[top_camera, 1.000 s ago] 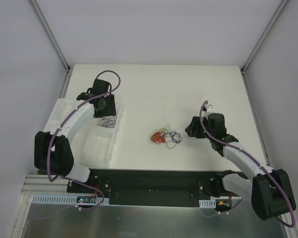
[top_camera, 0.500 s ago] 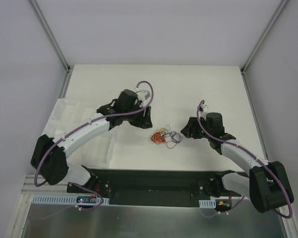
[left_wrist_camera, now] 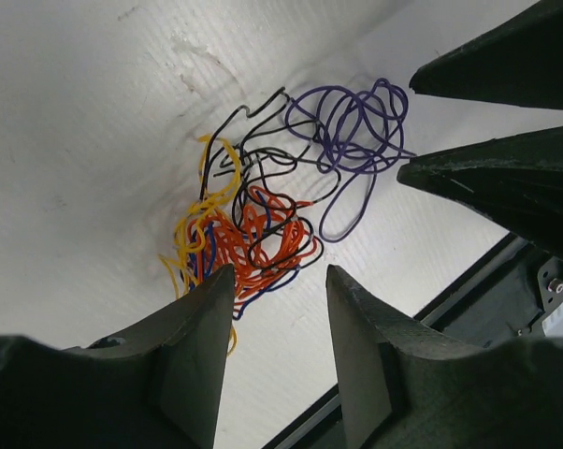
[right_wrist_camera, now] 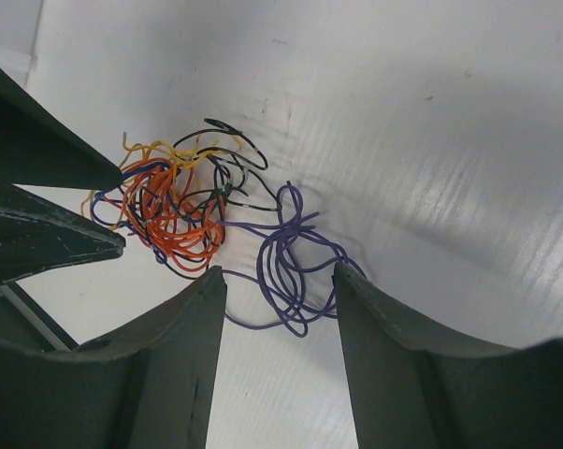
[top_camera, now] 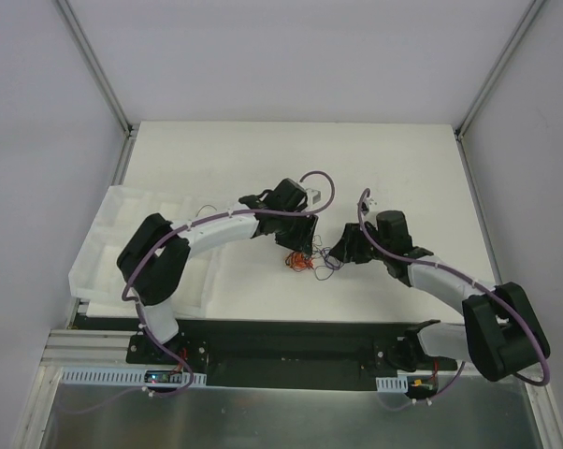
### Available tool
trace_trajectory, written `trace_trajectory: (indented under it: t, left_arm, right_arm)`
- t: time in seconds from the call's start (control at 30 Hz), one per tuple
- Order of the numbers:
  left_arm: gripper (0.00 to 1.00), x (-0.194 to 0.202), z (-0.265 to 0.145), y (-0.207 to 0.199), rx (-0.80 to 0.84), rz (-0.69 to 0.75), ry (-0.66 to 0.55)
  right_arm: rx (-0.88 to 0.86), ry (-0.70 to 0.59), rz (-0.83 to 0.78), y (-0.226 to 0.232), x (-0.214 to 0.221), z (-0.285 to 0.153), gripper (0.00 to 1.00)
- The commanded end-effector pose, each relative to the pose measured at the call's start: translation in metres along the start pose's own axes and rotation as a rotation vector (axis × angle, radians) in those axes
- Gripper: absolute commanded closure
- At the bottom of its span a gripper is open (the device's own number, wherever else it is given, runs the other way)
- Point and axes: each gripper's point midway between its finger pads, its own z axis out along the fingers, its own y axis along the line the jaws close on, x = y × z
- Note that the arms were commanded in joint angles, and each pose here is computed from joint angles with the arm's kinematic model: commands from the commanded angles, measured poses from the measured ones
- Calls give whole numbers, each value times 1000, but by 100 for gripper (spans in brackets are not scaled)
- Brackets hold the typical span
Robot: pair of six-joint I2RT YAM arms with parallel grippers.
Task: Untangle the cables
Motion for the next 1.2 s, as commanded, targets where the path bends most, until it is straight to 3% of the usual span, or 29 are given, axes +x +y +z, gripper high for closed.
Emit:
trace_trajectory:
  t: [0.0, 0.13, 0.37, 0.5, 0.57, 0.73, 0.87, 1.17]
  left_arm:
    - [54, -11, 7, -4, 0, -20, 8]
    - [47, -1, 27, 15, -85, -37, 85]
    - [55, 17, 49, 39, -178, -71, 147]
    - [56, 23, 53, 46, -199, -72, 163]
    - [57, 27, 54, 49, -205, -73, 172]
    - [57, 38, 58, 60, -242, -75, 193]
    - [57, 43, 60, 63, -247, -75, 196]
    - [57, 49, 64, 69, -236, -79, 196]
  right_arm:
    - [-30, -4, -8, 12, -14, 6, 49]
    - [-35, 23, -10, 15, -8, 11, 55]
    - [-62, 57, 28, 27, 3, 17, 75]
    - [-60, 62, 52, 30, 11, 14, 98]
    - [-34, 44, 52, 29, 9, 5, 99]
    - [39, -83, 1, 41, -25, -54, 99]
    - [31, -319, -40, 69, -75, -122, 99]
    - [-17, -640, -107, 129, -148, -253, 99]
